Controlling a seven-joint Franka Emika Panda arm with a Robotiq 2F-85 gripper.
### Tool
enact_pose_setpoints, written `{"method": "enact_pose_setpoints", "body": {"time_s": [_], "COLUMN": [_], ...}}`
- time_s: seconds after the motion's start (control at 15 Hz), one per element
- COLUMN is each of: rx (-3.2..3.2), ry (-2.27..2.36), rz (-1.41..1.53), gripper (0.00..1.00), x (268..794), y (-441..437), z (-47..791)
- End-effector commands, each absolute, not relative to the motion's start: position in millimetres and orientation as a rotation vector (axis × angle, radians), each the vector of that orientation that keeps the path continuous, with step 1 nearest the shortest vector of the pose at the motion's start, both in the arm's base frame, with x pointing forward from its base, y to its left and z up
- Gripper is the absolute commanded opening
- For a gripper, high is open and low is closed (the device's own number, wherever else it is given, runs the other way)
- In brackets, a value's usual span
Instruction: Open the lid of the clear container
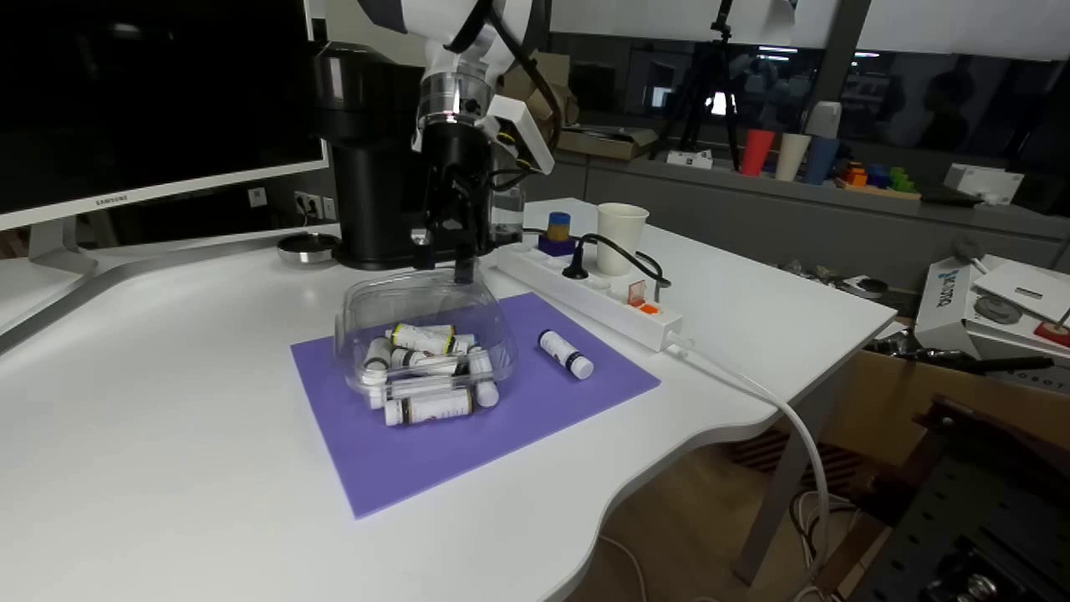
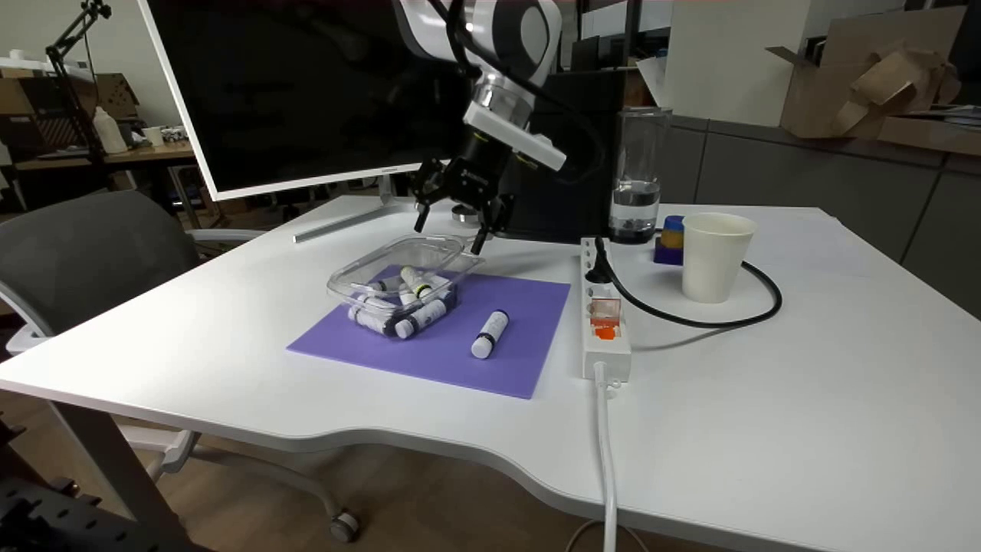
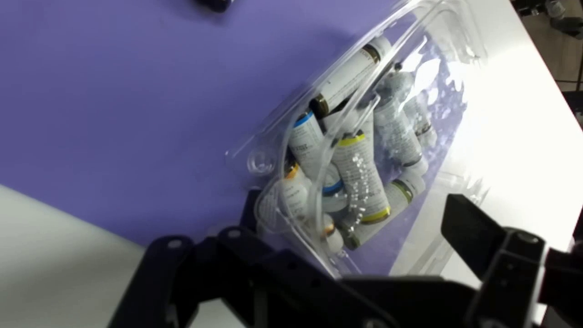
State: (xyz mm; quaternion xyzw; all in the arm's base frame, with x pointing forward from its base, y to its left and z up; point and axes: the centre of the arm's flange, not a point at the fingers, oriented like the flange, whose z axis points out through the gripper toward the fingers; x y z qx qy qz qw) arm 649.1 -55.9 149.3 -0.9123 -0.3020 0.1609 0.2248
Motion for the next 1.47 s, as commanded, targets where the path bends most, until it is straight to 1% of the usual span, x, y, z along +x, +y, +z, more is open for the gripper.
{"method": "enact_pose_setpoints", "body": {"time_s": [0.0,0.47,1.07,1.4], "rx": [-2.443,-2.324,-2.352,-2.423], "ry": [-0.857,-1.018,-1.308,-1.430], "rz": [0.473,0.493,0.395,0.338], "gripper": [1.00,1.00,1.00,1.00], "x": [648,631,620,607], "y": [-51,-19,36,51], "z": [165,201,286,317]}}
